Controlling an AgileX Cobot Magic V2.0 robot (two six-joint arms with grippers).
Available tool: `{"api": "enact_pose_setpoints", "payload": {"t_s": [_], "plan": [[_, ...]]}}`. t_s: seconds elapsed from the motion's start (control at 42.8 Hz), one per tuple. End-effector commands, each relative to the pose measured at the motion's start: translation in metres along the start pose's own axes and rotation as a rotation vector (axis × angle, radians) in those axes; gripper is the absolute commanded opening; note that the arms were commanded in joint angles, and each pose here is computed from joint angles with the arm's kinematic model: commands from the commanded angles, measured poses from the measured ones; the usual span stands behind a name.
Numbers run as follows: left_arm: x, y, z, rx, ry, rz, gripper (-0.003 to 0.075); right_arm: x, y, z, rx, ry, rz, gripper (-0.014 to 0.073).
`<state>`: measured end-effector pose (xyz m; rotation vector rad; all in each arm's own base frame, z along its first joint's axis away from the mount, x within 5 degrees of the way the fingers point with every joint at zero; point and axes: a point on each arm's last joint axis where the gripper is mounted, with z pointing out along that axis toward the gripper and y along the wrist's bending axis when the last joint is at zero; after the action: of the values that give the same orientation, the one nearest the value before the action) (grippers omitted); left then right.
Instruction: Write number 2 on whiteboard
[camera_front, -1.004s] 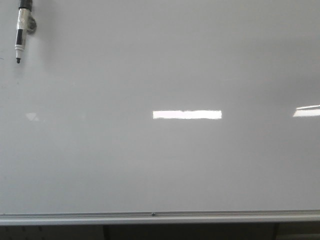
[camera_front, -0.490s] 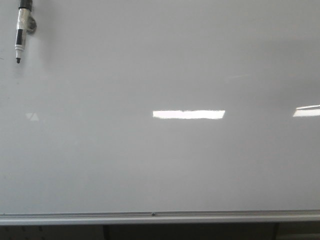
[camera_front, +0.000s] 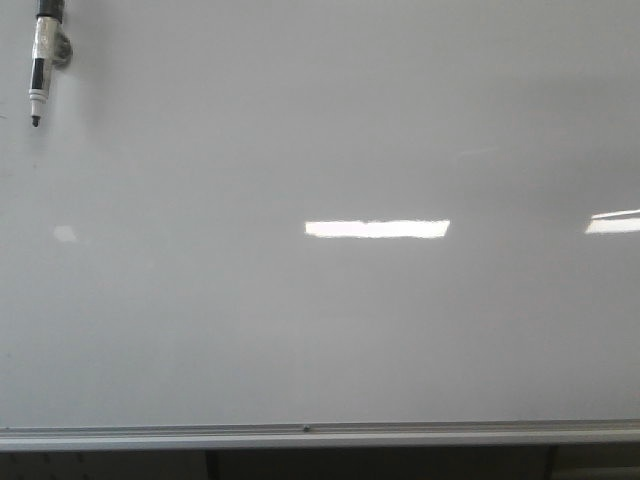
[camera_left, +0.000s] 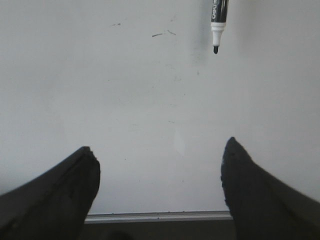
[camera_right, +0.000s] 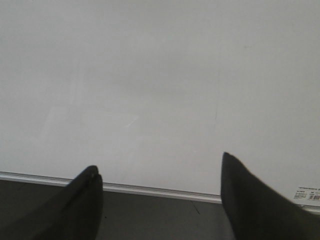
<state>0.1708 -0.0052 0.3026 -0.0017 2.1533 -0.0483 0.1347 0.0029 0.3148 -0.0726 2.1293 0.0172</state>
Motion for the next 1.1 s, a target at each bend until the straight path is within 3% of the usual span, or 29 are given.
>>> {"api": "enact_pose_setpoints", "payload": {"t_s": [0.0,0.327,1.074], "plan": [[-0.022,-0.002,0.0,0.011,-0.106,-0.014,0.0489,-0.015,-0.002,-0.004,0.016,-0.099,0.002,0.0526],[-0.038,-0.028,0.034,0.108,-0.142,0.061,0.0498,-0.015,-0.002,-0.004,0.016,-0.099,0.002,0.0526],[-0.092,-0.045,0.127,0.117,-0.121,0.04,0.0494,-0.015,-0.002,-0.004,0.016,-0.101,0.002,0.0526]]}}
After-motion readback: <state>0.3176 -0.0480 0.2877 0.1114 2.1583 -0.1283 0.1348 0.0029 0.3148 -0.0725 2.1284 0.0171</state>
